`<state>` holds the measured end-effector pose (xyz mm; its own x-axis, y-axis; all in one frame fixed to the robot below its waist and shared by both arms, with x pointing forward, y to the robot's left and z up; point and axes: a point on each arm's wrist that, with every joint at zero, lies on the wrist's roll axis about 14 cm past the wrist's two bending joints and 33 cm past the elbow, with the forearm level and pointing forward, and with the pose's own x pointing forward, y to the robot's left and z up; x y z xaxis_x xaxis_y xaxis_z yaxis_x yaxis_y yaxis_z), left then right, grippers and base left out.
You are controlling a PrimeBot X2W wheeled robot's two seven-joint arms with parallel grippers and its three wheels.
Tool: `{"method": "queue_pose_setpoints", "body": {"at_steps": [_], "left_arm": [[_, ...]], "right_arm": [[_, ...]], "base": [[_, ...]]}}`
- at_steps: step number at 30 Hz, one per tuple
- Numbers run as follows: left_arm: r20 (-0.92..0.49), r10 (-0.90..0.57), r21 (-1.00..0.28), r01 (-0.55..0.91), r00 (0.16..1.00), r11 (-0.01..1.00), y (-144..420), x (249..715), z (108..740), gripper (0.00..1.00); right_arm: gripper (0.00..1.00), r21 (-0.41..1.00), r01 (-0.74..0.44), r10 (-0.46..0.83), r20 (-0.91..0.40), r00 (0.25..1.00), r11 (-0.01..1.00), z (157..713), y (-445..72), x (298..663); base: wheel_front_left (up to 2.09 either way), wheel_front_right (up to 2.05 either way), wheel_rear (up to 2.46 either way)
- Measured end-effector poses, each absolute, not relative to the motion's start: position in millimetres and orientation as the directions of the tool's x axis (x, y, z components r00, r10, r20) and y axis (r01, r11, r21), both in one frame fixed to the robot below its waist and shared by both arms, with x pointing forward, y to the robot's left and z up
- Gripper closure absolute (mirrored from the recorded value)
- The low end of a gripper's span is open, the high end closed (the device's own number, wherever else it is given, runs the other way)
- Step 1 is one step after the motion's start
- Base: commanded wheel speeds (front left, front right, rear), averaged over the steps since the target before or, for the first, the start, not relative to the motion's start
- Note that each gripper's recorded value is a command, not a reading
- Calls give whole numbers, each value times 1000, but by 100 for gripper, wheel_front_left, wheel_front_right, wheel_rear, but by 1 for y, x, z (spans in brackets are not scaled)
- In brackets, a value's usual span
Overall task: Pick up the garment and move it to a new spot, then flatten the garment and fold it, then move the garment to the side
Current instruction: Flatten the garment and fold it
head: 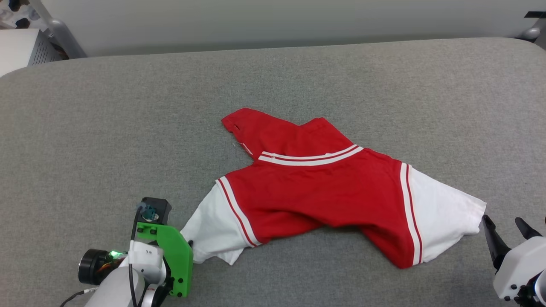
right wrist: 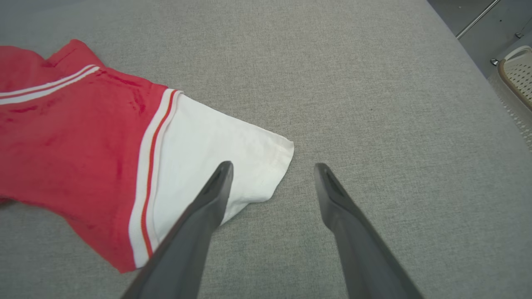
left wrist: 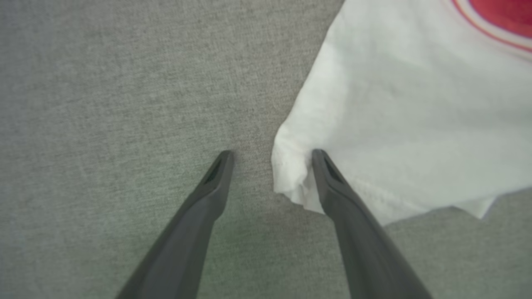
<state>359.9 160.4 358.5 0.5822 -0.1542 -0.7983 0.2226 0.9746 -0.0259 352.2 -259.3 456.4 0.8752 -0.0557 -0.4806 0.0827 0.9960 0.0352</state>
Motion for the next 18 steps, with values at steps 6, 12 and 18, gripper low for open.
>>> {"method": "queue_pose_setpoints", "body": {"at_steps": [6, 12, 18], "left_arm": [[-796, -186, -62, 227, 576, 972, 153, 362, 355, 100], [-696, -156, -72, 148, 701, 986, 164, 376, 379, 100], [-575, -131, -77, 105, 808, 991, 177, 391, 424, 100]], "right_arm": [[0, 25, 78, -56, -490, 870, 997, 453, -259, 354], [0, -5, 45, -41, -540, 841, 999, 451, -259, 351], [0, -36, -3, -21, -633, 774, 999, 445, -261, 349]], "base": [[0, 0, 0], [0, 0, 0], [0, 0, 0]]}}
